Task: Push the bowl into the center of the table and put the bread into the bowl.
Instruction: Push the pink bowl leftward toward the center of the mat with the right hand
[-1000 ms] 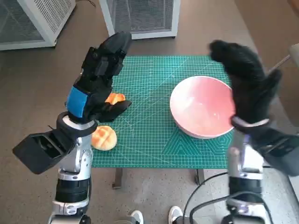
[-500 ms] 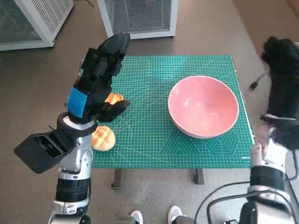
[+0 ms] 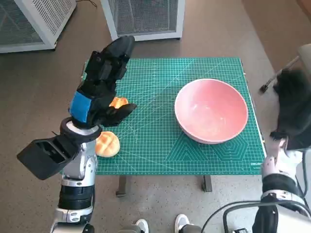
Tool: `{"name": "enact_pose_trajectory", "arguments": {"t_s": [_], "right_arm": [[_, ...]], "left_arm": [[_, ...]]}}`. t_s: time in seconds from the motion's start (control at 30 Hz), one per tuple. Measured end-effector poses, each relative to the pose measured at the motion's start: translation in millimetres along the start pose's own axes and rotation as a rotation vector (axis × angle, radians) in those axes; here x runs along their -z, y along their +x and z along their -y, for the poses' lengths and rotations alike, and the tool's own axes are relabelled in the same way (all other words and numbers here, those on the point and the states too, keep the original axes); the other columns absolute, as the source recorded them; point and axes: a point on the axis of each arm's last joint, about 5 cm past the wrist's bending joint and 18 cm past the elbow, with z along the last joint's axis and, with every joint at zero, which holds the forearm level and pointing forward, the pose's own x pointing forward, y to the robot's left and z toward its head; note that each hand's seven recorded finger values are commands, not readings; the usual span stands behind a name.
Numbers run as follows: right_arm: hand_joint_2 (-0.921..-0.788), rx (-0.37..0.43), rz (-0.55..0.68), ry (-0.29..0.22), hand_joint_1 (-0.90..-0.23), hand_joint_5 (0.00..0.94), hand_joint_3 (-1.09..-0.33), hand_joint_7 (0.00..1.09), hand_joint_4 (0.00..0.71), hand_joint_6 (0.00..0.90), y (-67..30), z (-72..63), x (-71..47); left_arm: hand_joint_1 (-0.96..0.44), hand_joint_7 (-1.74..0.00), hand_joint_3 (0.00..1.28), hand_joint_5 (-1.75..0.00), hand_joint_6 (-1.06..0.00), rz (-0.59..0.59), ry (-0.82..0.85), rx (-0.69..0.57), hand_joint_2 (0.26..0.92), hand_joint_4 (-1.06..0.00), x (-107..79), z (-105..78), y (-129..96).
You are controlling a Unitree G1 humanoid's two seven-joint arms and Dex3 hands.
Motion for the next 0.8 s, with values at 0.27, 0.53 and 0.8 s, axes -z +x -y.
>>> {"name": "enact_pose_trajectory", "arguments": {"t_s": [0.27,0.53,0.8], "right_arm": [[-0.921,0.004,-0.122,0.062,-0.413,0.001,-0.674,0.46,0.084,0.004,-6.9,-9.3,16.3],[-0.921,-0.013,-0.215,0.122,-0.421,0.005,-0.687,0.45,0.094,0.000,-14.4,-25.5,31.5],[-0.921,-0.028,-0.243,0.146,-0.419,0.008,-0.686,0.44,0.113,0.019,-17.6,-34.5,37.1]], "left_arm": [[-0.46,-0.58,0.23,-0.02,0.00,0.001,-0.002,0.002,0.921,-0.13,0.0,-0.1,0],[-0.44,-0.58,0.23,-0.02,0.00,0.001,-0.001,0.008,0.921,-0.13,-0.4,-1.4,0],[-0.45,-0.58,0.23,-0.02,0.00,0.001,0.000,0.009,0.921,-0.13,-0.6,-2.0,0]]}}
